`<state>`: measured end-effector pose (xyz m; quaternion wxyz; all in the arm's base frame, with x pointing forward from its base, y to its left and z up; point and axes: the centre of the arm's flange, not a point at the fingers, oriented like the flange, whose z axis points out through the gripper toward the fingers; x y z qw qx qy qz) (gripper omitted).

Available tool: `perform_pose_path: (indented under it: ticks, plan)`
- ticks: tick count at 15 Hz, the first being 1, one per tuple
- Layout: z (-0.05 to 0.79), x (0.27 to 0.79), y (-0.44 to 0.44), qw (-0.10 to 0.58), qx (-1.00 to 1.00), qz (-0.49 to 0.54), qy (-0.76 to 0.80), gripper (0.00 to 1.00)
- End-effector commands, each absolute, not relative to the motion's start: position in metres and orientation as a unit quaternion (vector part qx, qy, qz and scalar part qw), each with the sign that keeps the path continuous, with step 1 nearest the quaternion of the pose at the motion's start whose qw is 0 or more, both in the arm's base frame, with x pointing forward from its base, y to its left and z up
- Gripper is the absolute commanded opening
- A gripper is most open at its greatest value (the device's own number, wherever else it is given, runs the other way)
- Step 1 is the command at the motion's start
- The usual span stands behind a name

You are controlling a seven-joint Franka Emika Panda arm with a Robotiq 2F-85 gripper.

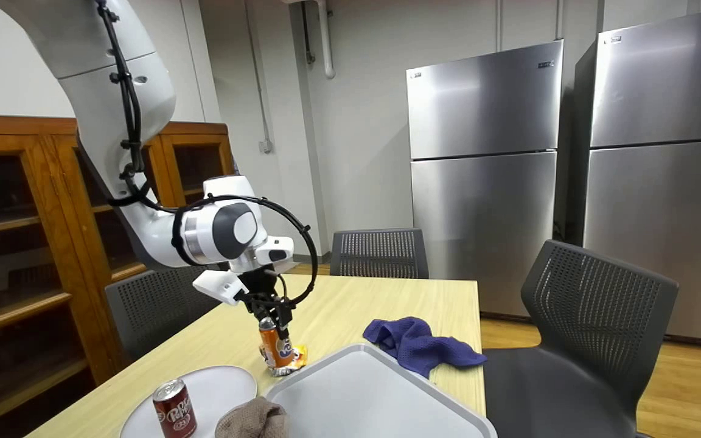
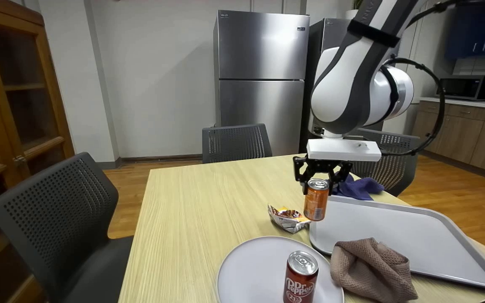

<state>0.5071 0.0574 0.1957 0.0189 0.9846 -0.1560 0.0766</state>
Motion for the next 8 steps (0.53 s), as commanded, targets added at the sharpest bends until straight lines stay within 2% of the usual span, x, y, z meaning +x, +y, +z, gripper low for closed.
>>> perform_pose_path:
  ticks: [1,8]
  plan:
    - [0.21,0.511,0.041,0.034,0.975,0.068,-0.209,0.38]
    - [0.204,0.522,-0.007,0.038,0.953,0.053,-0.296,0.38]
